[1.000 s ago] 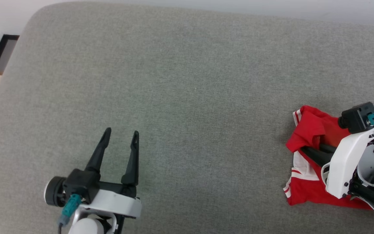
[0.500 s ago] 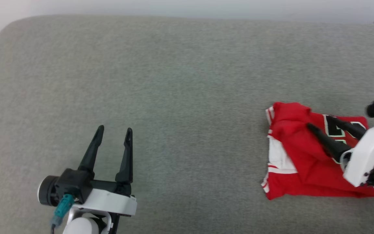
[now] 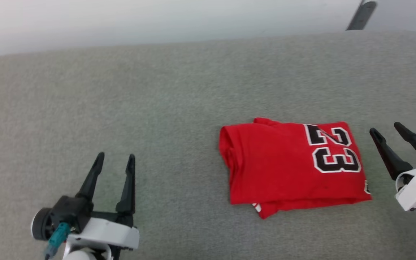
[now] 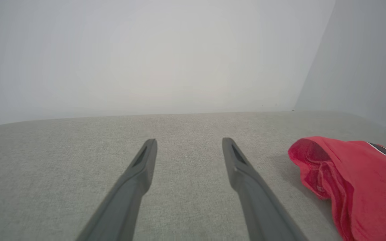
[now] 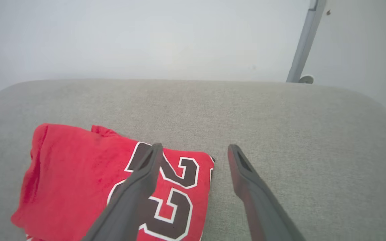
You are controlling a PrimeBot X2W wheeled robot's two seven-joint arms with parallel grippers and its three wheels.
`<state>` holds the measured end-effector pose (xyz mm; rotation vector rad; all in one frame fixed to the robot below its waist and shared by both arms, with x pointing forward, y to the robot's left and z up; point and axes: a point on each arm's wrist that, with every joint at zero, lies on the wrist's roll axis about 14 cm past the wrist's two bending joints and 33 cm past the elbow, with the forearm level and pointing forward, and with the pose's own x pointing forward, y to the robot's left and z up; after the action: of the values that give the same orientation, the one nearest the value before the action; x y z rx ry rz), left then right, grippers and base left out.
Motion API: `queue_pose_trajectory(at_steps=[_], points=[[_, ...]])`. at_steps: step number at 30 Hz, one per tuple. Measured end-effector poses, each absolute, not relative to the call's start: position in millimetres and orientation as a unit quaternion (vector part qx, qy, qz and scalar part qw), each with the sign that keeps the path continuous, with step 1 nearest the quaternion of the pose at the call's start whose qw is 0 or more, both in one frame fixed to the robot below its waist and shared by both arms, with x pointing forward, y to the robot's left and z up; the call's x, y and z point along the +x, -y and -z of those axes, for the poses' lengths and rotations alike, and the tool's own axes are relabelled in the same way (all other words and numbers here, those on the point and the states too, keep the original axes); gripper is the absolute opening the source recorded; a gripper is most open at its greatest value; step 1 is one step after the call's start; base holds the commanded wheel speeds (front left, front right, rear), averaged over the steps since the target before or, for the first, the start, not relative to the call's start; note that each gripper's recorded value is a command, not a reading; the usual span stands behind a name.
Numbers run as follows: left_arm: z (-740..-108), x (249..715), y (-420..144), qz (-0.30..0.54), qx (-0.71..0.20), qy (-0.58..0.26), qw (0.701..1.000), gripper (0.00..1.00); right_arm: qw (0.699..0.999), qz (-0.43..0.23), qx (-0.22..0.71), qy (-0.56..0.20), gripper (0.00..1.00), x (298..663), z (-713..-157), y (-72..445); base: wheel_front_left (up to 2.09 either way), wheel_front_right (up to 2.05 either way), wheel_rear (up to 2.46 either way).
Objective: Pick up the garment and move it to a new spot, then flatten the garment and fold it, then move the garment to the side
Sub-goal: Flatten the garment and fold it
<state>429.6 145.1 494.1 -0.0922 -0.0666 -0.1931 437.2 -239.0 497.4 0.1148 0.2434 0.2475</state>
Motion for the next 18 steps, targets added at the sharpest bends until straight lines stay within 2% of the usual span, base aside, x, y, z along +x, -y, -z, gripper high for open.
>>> queue_pose_trajectory(at_steps=[5, 10, 15, 18], points=[[-495.1, 422.7, -143.1, 0.098, -0.051, 0.032, 0.993, 1.00, 0.994, -0.087, 0.054, -0.047, 1.00, 423.2, -512.0, 257.2, 0.00, 0.00, 0.00], [-497.0, 410.4, -145.0, 0.095, -0.051, 0.031, 0.994, 1.00, 0.997, -0.066, 0.048, -0.005, 1.00, 410.1, -525.9, 264.7, 0.00, 0.00, 0.00], [-504.8, 395.9, -149.5, 0.090, -0.049, 0.041, 0.994, 1.00, 0.996, -0.041, 0.046, 0.062, 1.00, 398.5, -561.6, 273.2, 0.00, 0.00, 0.00], [-506.8, 385.8, -149.9, 0.089, -0.049, 0.043, 0.994, 1.00, 0.996, -0.032, 0.045, 0.072, 1.00, 384.9, -561.7, 273.5, 0.00, 0.00, 0.00]])
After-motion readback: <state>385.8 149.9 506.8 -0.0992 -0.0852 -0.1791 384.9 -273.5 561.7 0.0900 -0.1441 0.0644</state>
